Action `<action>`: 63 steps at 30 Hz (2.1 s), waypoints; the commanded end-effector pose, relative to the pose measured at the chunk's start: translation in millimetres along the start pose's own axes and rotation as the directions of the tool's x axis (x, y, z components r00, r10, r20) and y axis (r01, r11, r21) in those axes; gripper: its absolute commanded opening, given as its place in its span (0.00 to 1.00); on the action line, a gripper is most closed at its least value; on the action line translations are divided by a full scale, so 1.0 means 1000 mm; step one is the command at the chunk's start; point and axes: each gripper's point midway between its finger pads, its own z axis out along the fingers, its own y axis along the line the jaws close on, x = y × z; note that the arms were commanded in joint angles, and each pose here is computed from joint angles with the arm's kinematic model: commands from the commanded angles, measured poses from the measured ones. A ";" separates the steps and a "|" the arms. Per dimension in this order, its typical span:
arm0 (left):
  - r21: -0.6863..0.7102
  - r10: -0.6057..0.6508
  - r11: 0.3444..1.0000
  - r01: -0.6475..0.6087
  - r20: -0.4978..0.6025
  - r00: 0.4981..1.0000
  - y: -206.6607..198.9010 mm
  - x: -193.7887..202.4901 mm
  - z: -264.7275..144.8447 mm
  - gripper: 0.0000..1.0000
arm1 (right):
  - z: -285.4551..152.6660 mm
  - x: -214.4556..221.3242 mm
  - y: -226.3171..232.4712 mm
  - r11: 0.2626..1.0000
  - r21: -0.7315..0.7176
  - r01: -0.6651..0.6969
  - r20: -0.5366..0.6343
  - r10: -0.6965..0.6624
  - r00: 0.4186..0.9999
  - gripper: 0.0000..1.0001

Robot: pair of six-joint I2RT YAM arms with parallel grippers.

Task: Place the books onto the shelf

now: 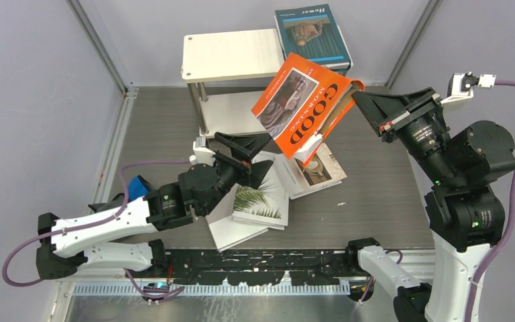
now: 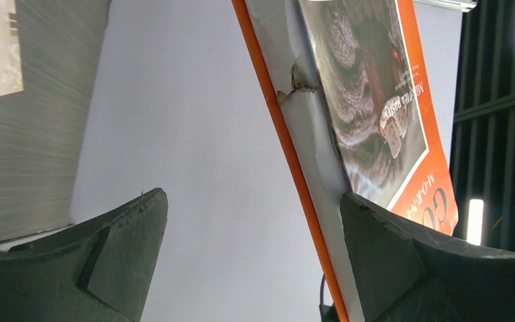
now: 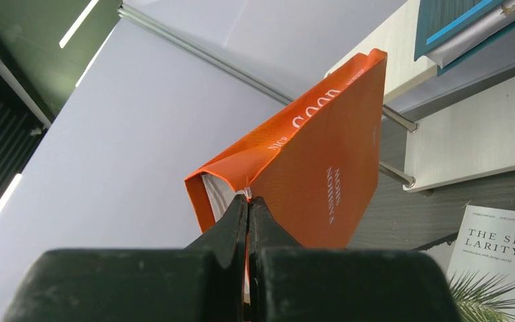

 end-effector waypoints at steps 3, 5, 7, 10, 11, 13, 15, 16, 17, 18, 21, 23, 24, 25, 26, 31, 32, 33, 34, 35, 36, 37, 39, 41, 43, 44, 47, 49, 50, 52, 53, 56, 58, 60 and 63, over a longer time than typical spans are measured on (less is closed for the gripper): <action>0.159 -0.093 0.983 0.092 -0.005 0.996 -0.049 0.003 0.002 1.00 | -0.010 -0.003 0.029 0.994 -0.113 0.011 0.013 -0.010 1.000 0.01; 0.164 -0.100 0.981 0.104 -0.029 0.995 -0.050 0.007 0.001 1.00 | -0.009 -0.004 0.028 0.994 -0.111 0.014 0.015 -0.013 1.000 0.01; 0.177 -0.117 0.976 0.126 -0.056 0.991 -0.053 0.009 -0.002 0.97 | -0.008 -0.005 0.026 0.994 -0.104 0.023 0.024 -0.021 1.000 0.01; 0.167 -0.112 0.978 0.123 -0.076 0.991 -0.053 0.009 -0.011 0.93 | -0.005 -0.007 0.026 0.994 -0.105 0.032 0.034 -0.029 0.999 0.01; 0.166 -0.110 0.979 0.122 -0.075 0.991 -0.052 0.008 -0.015 0.93 | -0.004 -0.008 0.026 0.994 -0.105 0.034 0.036 -0.030 0.999 0.01; 0.170 -0.113 0.978 0.124 -0.069 0.991 -0.052 0.003 -0.022 0.92 | -0.001 -0.010 0.026 0.994 -0.107 0.036 0.041 -0.031 0.999 0.01; 0.177 -0.115 0.976 0.124 -0.062 0.991 -0.053 -0.001 -0.027 0.90 | 0.001 -0.011 0.025 0.994 -0.106 0.038 0.047 -0.033 0.998 0.01; 0.179 -0.115 0.976 0.123 -0.058 0.992 -0.053 -0.002 -0.030 0.90 | 0.002 -0.012 0.025 0.993 -0.108 0.038 0.050 -0.033 0.998 0.01; 0.180 -0.115 0.976 0.123 -0.057 0.992 -0.053 -0.004 -0.032 0.90 | 0.003 -0.012 0.025 0.993 -0.109 0.036 0.050 -0.030 0.998 0.01; 0.180 -0.115 0.976 0.123 -0.056 0.992 -0.053 -0.005 -0.033 0.89 | 0.004 -0.013 0.025 0.993 -0.110 0.032 0.051 -0.026 0.998 0.01; 0.188 -0.120 0.974 0.127 -0.051 0.992 -0.055 -0.008 -0.035 0.87 | 0.008 -0.013 0.021 0.994 -0.108 0.018 0.056 -0.012 0.998 0.01; 0.184 -0.117 0.975 0.122 -0.037 0.992 -0.053 -0.011 -0.036 0.86 | 0.010 -0.013 0.024 0.992 -0.122 0.006 0.053 0.001 0.999 0.01; 0.179 -0.120 0.976 0.124 -0.031 0.992 -0.050 -0.012 -0.035 0.87 | 0.011 -0.013 0.025 0.992 -0.129 0.000 0.050 0.007 0.999 0.01; 0.179 -0.123 0.976 0.126 -0.028 0.992 -0.049 -0.012 -0.034 0.87 | 0.011 -0.014 0.026 0.991 -0.136 -0.004 0.050 0.010 0.999 0.01; 0.178 -0.127 0.975 0.130 -0.027 0.992 -0.048 -0.013 -0.034 0.87 | 0.011 -0.014 0.027 0.990 -0.139 -0.006 0.048 0.013 0.999 0.01; 0.177 -0.144 0.974 0.142 0.002 0.990 -0.041 -0.016 -0.027 0.93 | 0.011 -0.012 0.031 0.987 -0.156 -0.022 0.037 0.028 0.999 0.01; 0.180 -0.144 0.974 0.139 0.012 0.990 -0.041 -0.017 -0.026 0.94 | 0.011 -0.012 0.031 0.987 -0.160 -0.029 0.034 0.035 0.999 0.01; 0.184 -0.144 0.973 0.139 0.017 0.989 -0.041 -0.018 -0.025 0.95 | 0.011 -0.011 0.032 0.986 -0.164 -0.038 0.029 0.043 0.999 0.01; 0.192 -0.142 0.972 0.135 0.024 0.990 -0.043 -0.020 -0.024 0.95 | 0.010 -0.010 0.033 0.984 -0.170 -0.048 0.026 0.053 0.998 0.01; 0.200 -0.138 0.971 0.129 0.031 0.990 -0.046 -0.021 -0.023 0.96 | 0.010 -0.009 0.033 0.984 -0.171 -0.057 0.019 0.061 0.998 0.01; 0.211 -0.136 0.969 0.126 0.035 0.990 -0.049 -0.022 -0.022 0.97 | 0.009 -0.008 0.032 0.983 -0.172 -0.064 0.014 0.068 0.998 0.01; 0.218 -0.131 0.969 0.120 0.039 0.991 -0.051 -0.023 -0.020 0.97 | 0.008 -0.007 0.032 0.982 -0.175 -0.069 0.011 0.072 0.997 0.01; 0.221 -0.124 0.969 0.112 0.043 0.991 -0.053 -0.022 -0.013 0.98 | 0.007 -0.006 0.031 0.981 -0.176 -0.078 0.007 0.080 0.997 0.01; 0.222 -0.125 0.968 0.114 0.036 0.992 -0.054 -0.020 -0.005 0.98 | 0.007 -0.004 0.030 0.981 -0.176 -0.088 0.001 0.089 0.996 0.01; 0.221 -0.127 0.968 0.118 0.028 0.991 -0.052 -0.019 0.004 0.98 | 0.006 -0.004 0.031 0.979 -0.183 -0.096 0.000 0.097 0.995 0.01; 0.229 -0.133 0.966 0.123 0.029 0.991 -0.054 -0.022 0.008 0.98 | 0.005 -0.004 0.032 0.978 -0.186 -0.099 -0.001 0.101 0.995 0.01; 0.240 -0.141 0.962 0.130 0.027 0.990 -0.055 -0.024 0.019 0.98 | 0.005 -0.003 0.033 0.975 -0.192 -0.110 -0.009 0.110 0.994 0.01; 0.257 -0.144 0.957 0.132 0.029 0.989 -0.060 -0.027 0.022 0.98 | 0.005 -0.002 0.033 0.974 -0.192 -0.118 -0.012 0.118 0.993 0.01; 0.267 -0.146 0.955 0.133 0.031 0.989 -0.063 -0.028 0.024 0.98 | 0.005 -0.001 0.031 0.974 -0.190 -0.121 -0.013 0.121 0.993 0.01; 0.283 -0.148 0.950 0.132 0.035 0.988 -0.067 -0.030 0.026 0.98 | 0.006 0.000 0.028 0.974 -0.186 -0.131 -0.019 0.130 0.991 0.01; 0.294 -0.151 0.946 0.134 0.035 0.988 -0.071 -0.031 0.026 0.98 | 0.006 0.001 0.026 0.973 -0.183 -0.139 -0.021 0.137 0.990 0.01; 0.325 -0.161 0.935 0.139 0.040 0.986 -0.079 -0.034 0.027 0.97 | 0.007 0.004 0.022 0.971 -0.182 -0.157 -0.031 0.154 0.988 0.01; 0.346 -0.168 0.927 0.145 0.035 0.985 -0.085 -0.034 0.029 0.96 | 0.009 0.006 0.020 0.969 -0.181 -0.170 -0.036 0.166 0.985 0.01; 0.364 -0.175 0.919 0.155 0.022 0.984 -0.091 -0.032 0.031 0.94 | 0.010 0.006 0.019 0.967 -0.183 -0.178 -0.039 0.174 0.984 0.01; 0.382 -0.180 0.909 0.166 0.003 0.984 -0.095 -0.028 0.034 0.88 | 0.011 0.007 0.016 0.966 -0.181 -0.183 -0.039 0.179 0.983 0.01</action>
